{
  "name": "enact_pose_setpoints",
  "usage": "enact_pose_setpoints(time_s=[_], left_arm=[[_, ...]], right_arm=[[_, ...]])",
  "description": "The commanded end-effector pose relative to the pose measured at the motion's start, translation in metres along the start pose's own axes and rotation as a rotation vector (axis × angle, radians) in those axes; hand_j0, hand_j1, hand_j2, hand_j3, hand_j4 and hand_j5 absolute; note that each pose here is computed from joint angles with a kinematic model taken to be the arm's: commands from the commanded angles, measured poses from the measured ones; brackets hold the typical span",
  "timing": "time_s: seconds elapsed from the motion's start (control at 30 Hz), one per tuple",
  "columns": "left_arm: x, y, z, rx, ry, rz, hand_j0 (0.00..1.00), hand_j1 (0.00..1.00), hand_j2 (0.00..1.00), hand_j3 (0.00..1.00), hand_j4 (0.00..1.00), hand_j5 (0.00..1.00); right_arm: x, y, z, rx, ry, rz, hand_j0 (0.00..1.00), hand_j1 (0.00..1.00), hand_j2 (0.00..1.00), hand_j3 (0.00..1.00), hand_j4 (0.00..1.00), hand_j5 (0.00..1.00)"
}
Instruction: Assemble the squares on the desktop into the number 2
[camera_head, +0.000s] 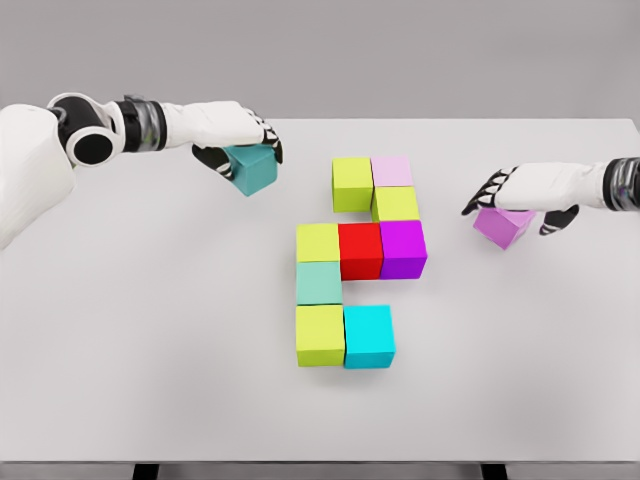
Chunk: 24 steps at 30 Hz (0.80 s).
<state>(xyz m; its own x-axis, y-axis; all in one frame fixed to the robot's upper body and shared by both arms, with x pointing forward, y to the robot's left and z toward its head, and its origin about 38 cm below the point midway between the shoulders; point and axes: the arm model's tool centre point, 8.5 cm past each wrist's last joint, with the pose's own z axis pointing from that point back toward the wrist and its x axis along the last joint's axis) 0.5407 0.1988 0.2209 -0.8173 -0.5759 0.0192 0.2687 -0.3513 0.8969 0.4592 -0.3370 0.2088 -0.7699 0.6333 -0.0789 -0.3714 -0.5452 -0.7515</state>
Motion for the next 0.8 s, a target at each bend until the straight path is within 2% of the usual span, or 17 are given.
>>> enact_pose_setpoints(time_s=[0.0,0.17,0.27,0.37,0.4,0.43,0.47,0.77], left_arm=[[0.000,-0.001,0.000,-0.006,0.004,-0.007,0.68,0.68,0.68,0.68,0.68,0.68],[0.002,-0.008,-0.005,-0.029,0.006,-0.024,0.69,0.69,0.69,0.69,0.69,0.69],[0.002,-0.009,-0.005,-0.031,0.005,-0.022,0.75,0.75,0.75,0.75,0.75,0.75],[0.002,-0.011,-0.005,-0.032,0.007,-0.019,0.81,0.81,0.81,0.81,0.81,0.81],[0.002,-0.011,-0.005,-0.032,0.007,-0.019,0.85,0.85,0.85,0.85,0.85,0.85],[0.002,-0.010,-0.005,-0.031,0.006,-0.018,0.96,0.96,0.96,0.96,0.96,0.96],[0.001,-0.011,-0.005,-0.031,0.007,-0.017,1.00,1.00,1.00,1.00,1.00,1.00],[-0.004,-0.006,0.002,-0.023,0.021,-0.017,1.00,1.00,1.00,1.00,1.00,1.00]], right_arm=[[-0.007,-0.001,-0.001,-0.017,0.014,-0.030,0.96,0.96,0.96,0.96,0.96,0.96],[-0.007,-0.009,-0.003,-0.045,0.012,-0.034,0.96,0.96,0.96,0.96,0.96,0.96],[-0.015,-0.001,-0.013,-0.033,0.025,-0.081,0.96,0.96,0.96,0.96,0.96,0.96],[-0.017,0.002,-0.016,-0.026,0.029,-0.092,0.96,0.96,0.96,0.96,0.96,0.96],[-0.018,0.005,-0.018,-0.021,0.032,-0.099,0.95,0.95,0.95,0.95,0.95,0.95],[-0.019,0.007,-0.019,-0.016,0.035,-0.106,0.95,0.95,0.95,0.95,0.95,0.95],[-0.020,0.009,-0.019,-0.012,0.037,-0.107,0.95,0.95,0.95,0.95,0.95,0.95],[-0.023,0.015,-0.025,0.010,0.052,-0.117,0.91,0.91,0.91,0.91,0.91,0.91]])
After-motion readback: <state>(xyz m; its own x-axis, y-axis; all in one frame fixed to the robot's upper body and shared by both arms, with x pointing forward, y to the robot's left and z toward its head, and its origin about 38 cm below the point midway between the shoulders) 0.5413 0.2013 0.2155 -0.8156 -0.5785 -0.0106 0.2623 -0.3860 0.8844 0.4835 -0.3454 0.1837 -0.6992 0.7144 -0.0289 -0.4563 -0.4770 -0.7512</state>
